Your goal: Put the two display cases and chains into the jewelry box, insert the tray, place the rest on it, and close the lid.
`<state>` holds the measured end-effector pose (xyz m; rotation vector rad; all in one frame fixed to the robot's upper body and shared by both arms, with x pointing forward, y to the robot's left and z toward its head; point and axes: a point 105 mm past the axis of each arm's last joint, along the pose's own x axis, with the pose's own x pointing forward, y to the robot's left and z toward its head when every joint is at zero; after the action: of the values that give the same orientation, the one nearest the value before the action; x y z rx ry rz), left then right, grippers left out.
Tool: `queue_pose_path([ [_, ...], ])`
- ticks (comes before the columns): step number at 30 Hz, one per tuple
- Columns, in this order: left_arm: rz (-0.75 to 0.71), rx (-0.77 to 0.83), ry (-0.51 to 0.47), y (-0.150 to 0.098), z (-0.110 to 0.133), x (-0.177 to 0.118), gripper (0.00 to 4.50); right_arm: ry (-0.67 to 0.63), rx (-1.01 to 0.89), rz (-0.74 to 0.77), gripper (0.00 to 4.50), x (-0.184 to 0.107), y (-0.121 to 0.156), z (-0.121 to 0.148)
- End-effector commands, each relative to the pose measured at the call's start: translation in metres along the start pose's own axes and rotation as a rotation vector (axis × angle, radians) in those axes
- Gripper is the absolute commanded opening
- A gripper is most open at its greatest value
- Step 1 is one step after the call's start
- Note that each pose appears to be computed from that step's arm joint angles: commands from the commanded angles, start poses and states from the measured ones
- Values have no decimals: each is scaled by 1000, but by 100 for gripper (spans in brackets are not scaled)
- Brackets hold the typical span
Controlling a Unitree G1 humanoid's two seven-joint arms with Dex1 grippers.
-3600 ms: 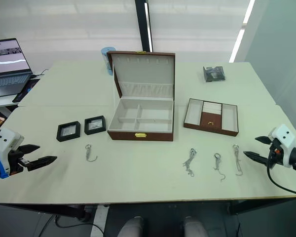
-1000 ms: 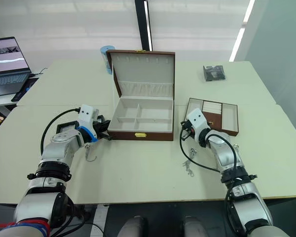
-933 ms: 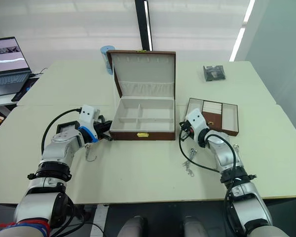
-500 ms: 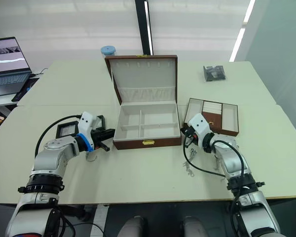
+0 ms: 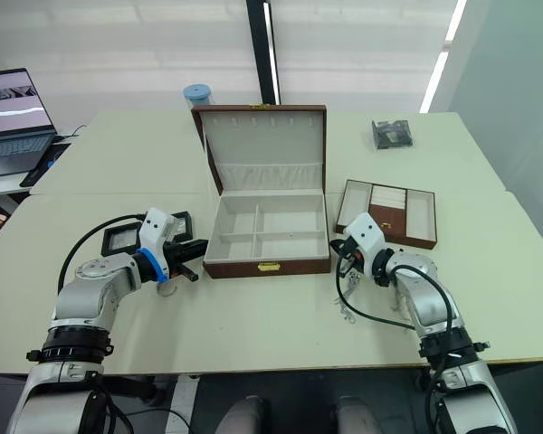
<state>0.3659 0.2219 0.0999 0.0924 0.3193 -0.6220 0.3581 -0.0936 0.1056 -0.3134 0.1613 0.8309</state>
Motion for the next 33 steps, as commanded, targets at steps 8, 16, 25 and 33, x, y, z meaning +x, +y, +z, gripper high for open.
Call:
queue_pose_path([
  [8, -75, 35, -34, -16, 10, 9, 2, -68, -21, 120, 0, 8, 26, 19],
  [16, -64, 36, -38, -15, 11, 7, 2, -67, -12, 144, 0, 9, 33, 17],
  [25, -54, 33, -39, -12, 12, 6, 2, -62, -12, 131, 0, 8, 30, 15],
  [33, -30, 38, -47, -6, 14, 1, 2, -59, -7, 92, 0, 3, 21, 12],
])
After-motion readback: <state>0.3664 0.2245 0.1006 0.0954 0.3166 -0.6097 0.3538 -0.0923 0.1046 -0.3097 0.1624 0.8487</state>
